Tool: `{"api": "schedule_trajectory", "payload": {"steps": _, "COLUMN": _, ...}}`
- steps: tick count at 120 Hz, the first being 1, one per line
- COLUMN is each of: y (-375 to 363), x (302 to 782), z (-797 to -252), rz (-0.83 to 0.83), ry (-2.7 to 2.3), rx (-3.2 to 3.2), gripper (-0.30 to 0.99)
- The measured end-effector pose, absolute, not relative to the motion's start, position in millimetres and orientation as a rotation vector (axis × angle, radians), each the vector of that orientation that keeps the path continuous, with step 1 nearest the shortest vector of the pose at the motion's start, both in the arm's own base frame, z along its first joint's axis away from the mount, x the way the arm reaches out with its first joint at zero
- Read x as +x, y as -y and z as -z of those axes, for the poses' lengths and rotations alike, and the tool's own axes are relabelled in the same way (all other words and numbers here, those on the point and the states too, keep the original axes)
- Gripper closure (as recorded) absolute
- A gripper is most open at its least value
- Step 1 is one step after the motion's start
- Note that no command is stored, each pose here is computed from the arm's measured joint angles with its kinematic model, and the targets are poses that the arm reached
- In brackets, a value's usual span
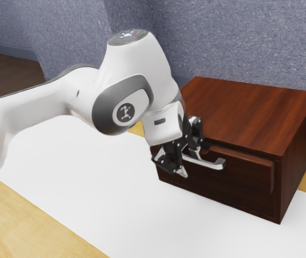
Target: Pull the drawer handle with one arm to open the drawer
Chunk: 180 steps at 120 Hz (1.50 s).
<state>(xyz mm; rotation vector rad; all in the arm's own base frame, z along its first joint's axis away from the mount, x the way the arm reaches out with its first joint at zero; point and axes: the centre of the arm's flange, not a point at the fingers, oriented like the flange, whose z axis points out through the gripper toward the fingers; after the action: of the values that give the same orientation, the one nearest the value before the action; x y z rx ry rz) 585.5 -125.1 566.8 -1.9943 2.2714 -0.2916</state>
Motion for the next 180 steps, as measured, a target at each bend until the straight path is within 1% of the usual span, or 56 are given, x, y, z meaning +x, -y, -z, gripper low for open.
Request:
{"api": "schedule_trajectory", "payload": {"steps": 11, "y": 124.2, "x": 584.8, "z": -569.0, "rz": 0.295, "ry": -2.256, "rx": -2.008, "gripper": 0.48}}
{"api": "schedule_trajectory", "payload": {"steps": 23, "y": 121.8, "x": 584.2, "z": -570.9, "rz": 0.296, "ry": -2.232, "rx": -2.034, "gripper": 0.54}}
{"api": "schedule_trajectory", "payload": {"steps": 53, "y": 118.0, "x": 576.5, "z": -569.4, "rz": 0.286, "ry": -2.178, "rx": -2.110, "gripper": 0.60}}
{"api": "schedule_trajectory", "payload": {"steps": 129, "y": 115.1, "x": 531.9, "z": -576.0, "rz": 0.299, "ry": -2.063, "rx": -2.264, "gripper": 0.65}}
{"api": "schedule_trajectory", "payload": {"steps": 154, "y": 120.8, "x": 514.5, "z": -569.6, "rz": 0.285, "ry": -2.051, "rx": -2.295, "gripper": 0.62}}
{"api": "schedule_trajectory", "payload": {"steps": 180, "y": 122.7, "x": 492.7, "z": -574.8, "rz": 0.297, "ry": -2.029, "rx": -2.311, "gripper": 0.64}}
